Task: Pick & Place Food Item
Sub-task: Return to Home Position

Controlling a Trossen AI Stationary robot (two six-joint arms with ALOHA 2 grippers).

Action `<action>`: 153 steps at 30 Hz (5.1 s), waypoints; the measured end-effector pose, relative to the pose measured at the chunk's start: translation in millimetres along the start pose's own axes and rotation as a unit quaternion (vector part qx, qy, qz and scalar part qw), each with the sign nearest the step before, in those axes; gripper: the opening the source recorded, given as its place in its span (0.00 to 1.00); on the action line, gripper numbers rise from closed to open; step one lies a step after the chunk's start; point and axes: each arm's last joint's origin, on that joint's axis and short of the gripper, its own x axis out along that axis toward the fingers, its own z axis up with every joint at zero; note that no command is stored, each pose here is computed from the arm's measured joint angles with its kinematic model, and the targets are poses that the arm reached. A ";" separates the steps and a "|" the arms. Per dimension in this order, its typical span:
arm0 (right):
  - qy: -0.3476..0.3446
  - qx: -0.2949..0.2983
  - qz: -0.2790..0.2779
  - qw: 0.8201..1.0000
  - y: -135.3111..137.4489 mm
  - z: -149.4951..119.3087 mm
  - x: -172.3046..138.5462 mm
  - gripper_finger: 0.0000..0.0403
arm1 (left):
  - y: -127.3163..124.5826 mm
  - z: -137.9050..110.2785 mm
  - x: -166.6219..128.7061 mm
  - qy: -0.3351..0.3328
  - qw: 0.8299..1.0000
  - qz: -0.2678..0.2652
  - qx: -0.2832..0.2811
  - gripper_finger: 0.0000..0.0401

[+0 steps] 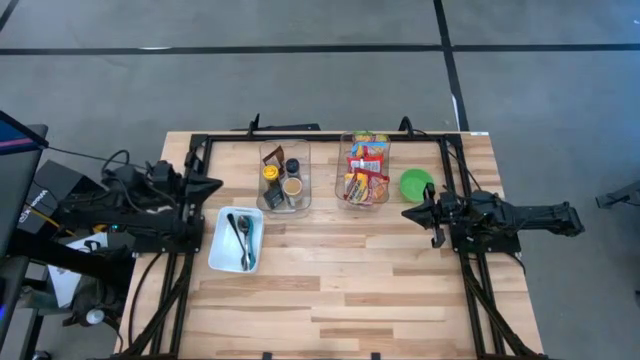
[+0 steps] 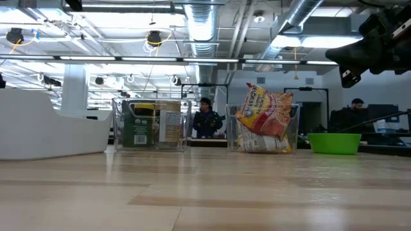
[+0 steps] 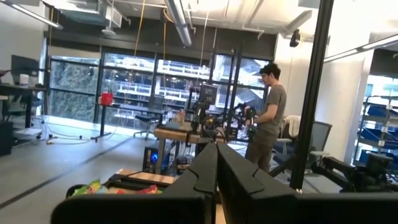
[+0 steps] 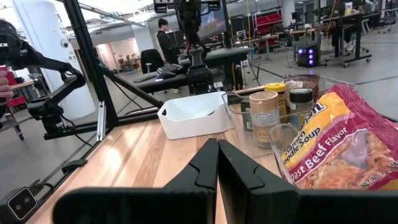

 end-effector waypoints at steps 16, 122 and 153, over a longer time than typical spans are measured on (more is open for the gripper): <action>0.000 0.001 0.000 1.000 0.0 -0.1 0.0 0.01 | 2.2 5.2 -21.9 -0.024 1.000 -0.002 0.008 0.01; 0.000 0.000 0.000 1.000 -0.1 -0.2 0.1 0.01 | 15.4 -140.0 -5.0 0.092 0.995 0.007 0.039 0.01; 0.000 0.000 0.000 1.000 0.0 -0.2 0.1 0.01 | 15.4 -140.0 -5.0 0.092 0.995 0.007 0.039 0.01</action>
